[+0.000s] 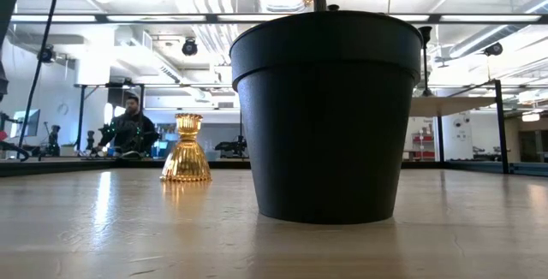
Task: Pick & Place candle stick holders
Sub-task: Put the bottom yellow glass candle holder on the shelf
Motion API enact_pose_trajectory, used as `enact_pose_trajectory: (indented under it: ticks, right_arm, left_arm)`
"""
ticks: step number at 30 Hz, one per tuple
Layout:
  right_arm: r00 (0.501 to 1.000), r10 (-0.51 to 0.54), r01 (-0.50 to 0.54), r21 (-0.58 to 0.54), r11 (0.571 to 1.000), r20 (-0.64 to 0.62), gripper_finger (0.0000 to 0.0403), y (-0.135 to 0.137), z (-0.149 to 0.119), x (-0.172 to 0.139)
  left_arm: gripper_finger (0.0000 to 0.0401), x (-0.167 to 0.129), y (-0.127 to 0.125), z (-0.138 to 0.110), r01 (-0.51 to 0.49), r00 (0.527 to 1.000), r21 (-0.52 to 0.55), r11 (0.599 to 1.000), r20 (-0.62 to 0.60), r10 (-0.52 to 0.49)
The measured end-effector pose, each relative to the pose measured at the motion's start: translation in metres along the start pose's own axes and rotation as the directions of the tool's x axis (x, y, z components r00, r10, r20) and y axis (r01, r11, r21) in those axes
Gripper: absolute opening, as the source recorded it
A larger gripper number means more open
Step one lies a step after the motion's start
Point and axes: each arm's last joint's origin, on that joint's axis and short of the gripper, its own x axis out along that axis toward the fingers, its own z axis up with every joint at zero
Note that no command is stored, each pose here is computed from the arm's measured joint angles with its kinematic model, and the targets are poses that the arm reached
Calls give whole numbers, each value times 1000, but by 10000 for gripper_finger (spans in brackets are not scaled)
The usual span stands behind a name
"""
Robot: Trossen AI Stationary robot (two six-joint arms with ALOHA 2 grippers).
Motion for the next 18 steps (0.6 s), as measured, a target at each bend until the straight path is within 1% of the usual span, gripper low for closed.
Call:
enact_pose_trajectory:
  ticks: [4, 8, 13, 18]
  right_arm:
    - [999, -28, 28, 3, 1000, -18, 160, -3, 2, 13]
    - [997, -54, 54, -6, 999, -49, 180, -3, 1, 30]
    - [990, -67, 66, -15, 998, -124, 186, -3, 3, 43]
    - [976, -81, 69, -65, 996, -201, 179, -2, 8, 54]
  left_arm:
    - [33, 0, 0, 1, 2, 1000, -3, 1000, 7, -2]
    - [33, -2, -1, 2, 8, 1000, -2, 1000, 21, -8]
    - [33, -2, -2, 2, 9, 1000, -1, 1000, 28, -9]
    - [33, -2, -2, 3, 12, 999, 1, 1000, 36, -12]
